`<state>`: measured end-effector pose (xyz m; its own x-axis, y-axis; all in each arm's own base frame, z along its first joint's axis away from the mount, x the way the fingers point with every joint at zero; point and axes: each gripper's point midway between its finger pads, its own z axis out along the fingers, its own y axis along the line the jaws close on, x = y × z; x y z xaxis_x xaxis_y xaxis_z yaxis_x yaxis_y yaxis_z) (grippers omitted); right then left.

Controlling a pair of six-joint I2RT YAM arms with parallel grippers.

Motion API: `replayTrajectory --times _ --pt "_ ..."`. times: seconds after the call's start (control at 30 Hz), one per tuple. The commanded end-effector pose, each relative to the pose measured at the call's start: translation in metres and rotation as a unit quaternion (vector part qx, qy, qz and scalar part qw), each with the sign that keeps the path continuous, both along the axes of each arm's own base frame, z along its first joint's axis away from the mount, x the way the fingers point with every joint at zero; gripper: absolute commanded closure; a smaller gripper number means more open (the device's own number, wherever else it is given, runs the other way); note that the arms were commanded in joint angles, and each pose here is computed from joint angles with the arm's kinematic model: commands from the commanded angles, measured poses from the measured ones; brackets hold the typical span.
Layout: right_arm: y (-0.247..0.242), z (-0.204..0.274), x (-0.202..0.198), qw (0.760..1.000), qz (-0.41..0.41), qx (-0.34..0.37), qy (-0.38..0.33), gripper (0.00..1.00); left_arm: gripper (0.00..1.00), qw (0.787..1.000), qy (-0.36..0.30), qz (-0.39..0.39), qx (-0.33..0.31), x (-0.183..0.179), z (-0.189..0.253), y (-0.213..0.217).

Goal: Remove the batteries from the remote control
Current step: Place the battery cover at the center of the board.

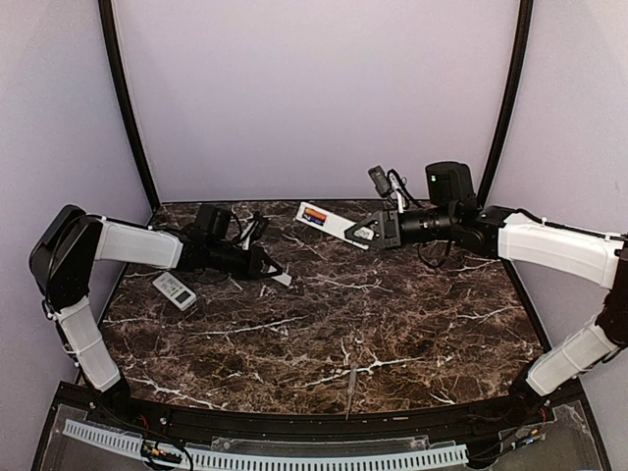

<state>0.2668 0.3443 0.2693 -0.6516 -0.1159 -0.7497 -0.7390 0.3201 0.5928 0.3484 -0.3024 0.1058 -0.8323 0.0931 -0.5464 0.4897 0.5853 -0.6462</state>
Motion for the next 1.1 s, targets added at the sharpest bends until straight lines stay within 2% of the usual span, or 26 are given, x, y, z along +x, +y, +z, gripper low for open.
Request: replayTrajectory --times 0.0,0.1,0.33,0.7,0.93,1.07 --pt "0.003 0.003 0.01 0.999 -0.021 0.003 -0.027 1.0 0.98 1.0 -0.013 0.013 0.014 0.014 -0.005 -0.003" --pt "0.002 -0.001 0.012 0.999 -0.028 -0.003 -0.027 1.0 0.96 0.999 -0.002 0.022 0.04 0.015 -0.021 0.002" --pt "0.002 -0.003 0.015 0.999 -0.033 -0.005 -0.03 1.0 0.9 0.999 0.009 0.019 0.045 0.011 -0.031 0.003" --pt "-0.004 -0.006 0.016 0.998 -0.05 -0.011 -0.03 1.0 0.69 0.997 -0.001 0.036 0.062 0.015 -0.031 0.01" --pt "-0.015 -0.004 0.022 0.995 -0.085 -0.028 -0.047 1.0 0.51 0.995 -0.063 0.055 0.051 0.015 0.005 0.019" --pt "-0.022 -0.011 0.02 0.994 -0.092 -0.047 -0.046 1.0 0.48 0.993 -0.097 0.054 0.029 0.009 0.035 0.021"
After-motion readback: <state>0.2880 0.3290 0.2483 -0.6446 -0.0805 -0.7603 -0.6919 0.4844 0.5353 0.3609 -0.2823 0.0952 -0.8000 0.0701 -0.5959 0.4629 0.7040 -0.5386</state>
